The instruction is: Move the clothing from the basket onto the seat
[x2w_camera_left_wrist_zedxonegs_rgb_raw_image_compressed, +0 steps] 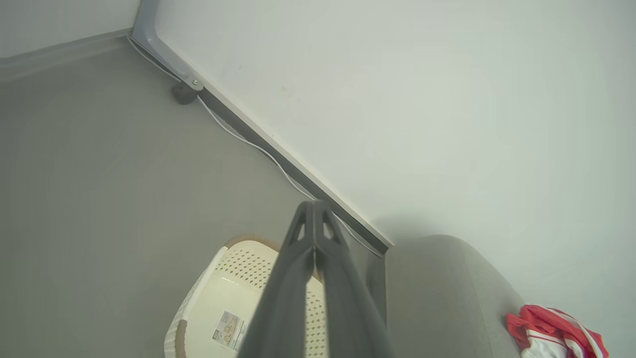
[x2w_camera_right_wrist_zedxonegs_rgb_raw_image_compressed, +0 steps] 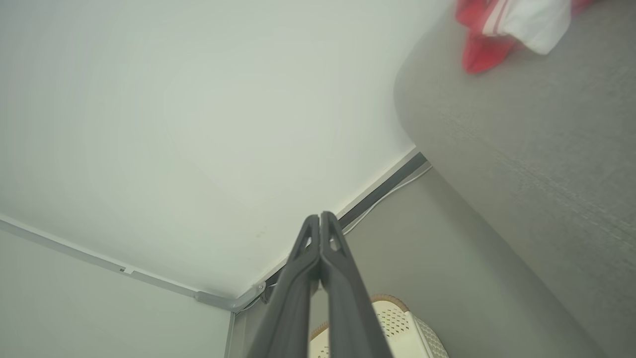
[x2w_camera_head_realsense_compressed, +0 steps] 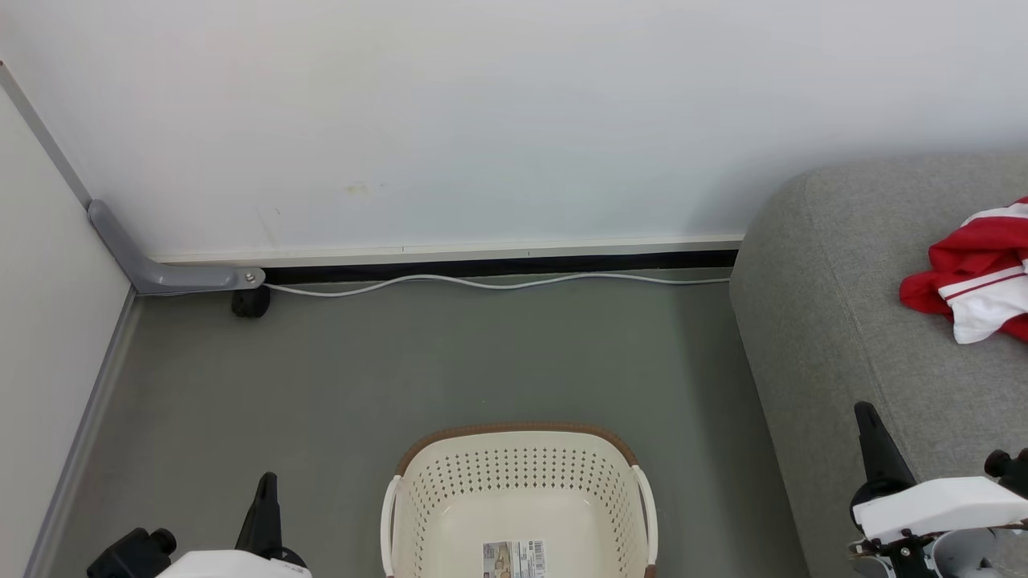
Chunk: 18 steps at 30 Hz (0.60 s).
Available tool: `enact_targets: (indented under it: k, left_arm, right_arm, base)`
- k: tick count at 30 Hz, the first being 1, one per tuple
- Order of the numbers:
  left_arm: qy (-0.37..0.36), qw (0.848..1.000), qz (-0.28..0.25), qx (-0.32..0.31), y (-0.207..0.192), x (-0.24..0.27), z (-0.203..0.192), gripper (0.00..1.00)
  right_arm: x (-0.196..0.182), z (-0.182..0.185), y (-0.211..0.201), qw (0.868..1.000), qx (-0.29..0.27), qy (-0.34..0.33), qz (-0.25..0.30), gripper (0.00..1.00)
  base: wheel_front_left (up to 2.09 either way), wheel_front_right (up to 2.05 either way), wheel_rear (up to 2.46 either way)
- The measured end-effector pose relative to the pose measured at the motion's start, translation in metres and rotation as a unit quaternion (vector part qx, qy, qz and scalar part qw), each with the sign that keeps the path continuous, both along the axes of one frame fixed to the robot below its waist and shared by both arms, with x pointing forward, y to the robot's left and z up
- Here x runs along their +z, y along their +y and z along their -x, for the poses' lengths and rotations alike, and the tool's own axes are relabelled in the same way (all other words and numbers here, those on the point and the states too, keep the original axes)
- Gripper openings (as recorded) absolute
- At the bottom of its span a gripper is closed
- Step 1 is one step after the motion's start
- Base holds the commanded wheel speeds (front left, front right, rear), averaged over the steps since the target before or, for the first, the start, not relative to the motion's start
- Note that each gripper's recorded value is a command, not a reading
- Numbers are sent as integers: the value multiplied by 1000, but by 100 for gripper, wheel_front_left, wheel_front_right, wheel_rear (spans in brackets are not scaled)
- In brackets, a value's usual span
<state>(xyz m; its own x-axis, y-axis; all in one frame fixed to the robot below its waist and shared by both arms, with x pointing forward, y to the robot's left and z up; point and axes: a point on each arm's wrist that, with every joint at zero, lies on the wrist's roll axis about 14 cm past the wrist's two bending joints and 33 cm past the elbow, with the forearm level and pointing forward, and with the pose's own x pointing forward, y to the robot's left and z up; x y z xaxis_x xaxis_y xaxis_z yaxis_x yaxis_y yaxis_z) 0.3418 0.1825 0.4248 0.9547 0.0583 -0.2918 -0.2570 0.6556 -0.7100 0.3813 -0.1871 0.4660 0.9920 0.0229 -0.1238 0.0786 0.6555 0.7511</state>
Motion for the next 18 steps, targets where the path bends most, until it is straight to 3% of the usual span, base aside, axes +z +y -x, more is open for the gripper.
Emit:
enact_targets:
  k: [18]
  left_arm:
    - [-13,995,100,16,1,8,-8,0]
  right_arm:
    - [4,-1,-7,995,-24,0,-98,0]
  base:
    - [0,0,0]
